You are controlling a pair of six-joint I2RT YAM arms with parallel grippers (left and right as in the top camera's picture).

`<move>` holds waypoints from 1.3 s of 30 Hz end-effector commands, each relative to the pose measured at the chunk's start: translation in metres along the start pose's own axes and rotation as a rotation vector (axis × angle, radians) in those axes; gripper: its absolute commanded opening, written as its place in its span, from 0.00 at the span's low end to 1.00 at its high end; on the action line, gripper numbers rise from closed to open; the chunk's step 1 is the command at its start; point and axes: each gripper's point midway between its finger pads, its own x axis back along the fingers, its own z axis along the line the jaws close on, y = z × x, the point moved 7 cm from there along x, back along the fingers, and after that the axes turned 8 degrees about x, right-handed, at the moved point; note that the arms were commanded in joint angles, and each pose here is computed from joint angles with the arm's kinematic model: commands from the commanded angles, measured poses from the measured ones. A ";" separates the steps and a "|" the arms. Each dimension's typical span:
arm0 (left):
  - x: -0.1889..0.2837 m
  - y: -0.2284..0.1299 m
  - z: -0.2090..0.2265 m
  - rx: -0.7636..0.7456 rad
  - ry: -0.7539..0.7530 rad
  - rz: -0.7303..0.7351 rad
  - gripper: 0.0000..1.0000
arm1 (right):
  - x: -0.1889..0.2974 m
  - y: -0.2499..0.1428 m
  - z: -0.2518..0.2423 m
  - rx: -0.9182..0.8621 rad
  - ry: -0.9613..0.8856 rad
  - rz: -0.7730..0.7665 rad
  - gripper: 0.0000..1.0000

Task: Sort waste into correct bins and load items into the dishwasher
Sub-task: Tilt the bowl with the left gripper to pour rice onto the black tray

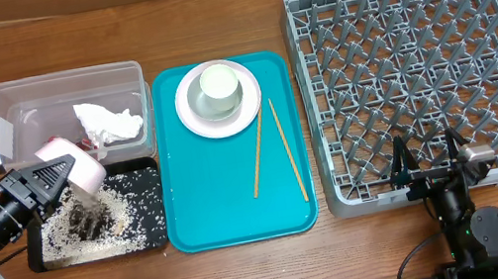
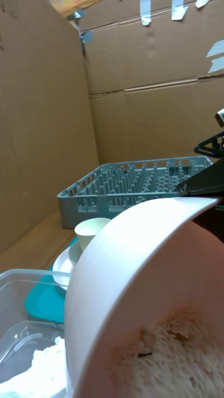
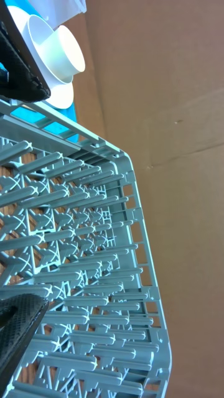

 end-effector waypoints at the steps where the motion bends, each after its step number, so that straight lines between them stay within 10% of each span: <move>1: 0.002 -0.002 -0.009 -0.057 -0.037 -0.020 0.04 | 0.000 -0.002 -0.001 0.008 -0.002 -0.004 1.00; 39: 0.003 -0.004 -0.017 0.026 -0.113 -0.030 0.04 | 0.000 -0.002 -0.001 0.007 -0.003 -0.004 1.00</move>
